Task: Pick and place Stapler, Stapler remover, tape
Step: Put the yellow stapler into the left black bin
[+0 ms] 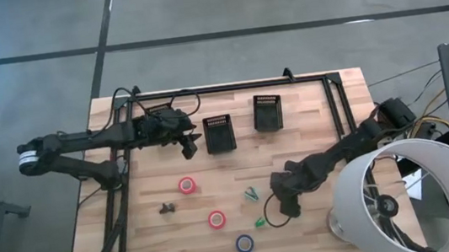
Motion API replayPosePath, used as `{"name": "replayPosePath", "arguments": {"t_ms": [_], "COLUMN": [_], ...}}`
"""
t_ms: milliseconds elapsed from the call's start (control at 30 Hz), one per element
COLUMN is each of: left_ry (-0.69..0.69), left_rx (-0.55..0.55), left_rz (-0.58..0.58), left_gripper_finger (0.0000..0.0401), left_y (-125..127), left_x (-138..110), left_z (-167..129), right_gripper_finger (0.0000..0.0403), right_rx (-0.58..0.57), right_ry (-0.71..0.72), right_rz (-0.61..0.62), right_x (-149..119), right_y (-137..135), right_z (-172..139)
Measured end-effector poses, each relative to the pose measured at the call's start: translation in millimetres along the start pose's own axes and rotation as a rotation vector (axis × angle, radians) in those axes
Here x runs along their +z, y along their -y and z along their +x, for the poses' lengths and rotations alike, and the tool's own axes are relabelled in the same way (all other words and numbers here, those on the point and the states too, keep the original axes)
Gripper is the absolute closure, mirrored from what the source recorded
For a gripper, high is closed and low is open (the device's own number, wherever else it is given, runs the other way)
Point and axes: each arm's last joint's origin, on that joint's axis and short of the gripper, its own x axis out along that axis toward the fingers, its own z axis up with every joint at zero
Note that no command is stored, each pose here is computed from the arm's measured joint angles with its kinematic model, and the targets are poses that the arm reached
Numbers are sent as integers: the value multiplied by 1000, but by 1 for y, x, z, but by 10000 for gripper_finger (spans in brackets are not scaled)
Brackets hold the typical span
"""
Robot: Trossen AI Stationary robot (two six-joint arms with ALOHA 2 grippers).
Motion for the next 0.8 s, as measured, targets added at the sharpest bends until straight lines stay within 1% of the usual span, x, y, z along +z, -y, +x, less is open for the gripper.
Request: {"name": "replayPosePath", "arguments": {"t_ms": [133, 400, 533, 667, 800], "left_ry": [0, -1, -1, -1, -1], "left_rx": [0, 0, 0, 0, 0], "left_rz": [0, 0, 0, 0, 0], "left_gripper_finger": [222, 222, 222, 222, 222], "left_y": [0, 0, 0, 0, 0], "left_x": [0, 0, 0, 0, 0], "left_z": [0, 0, 0, 0, 0], "right_gripper_finger": [232, 232, 233, 249, 278], "right_rx": [-4, -41, -53, -55, -57], "right_ry": [1, -55, -60, -61, -63], "right_rz": [-49, -177, -194, -193, -187], "right_x": [-1, -6, -7, -7, -7], "right_y": [-1, 1, 1, 2, 2], "right_z": [1, 18, 21, 21, 21]}}
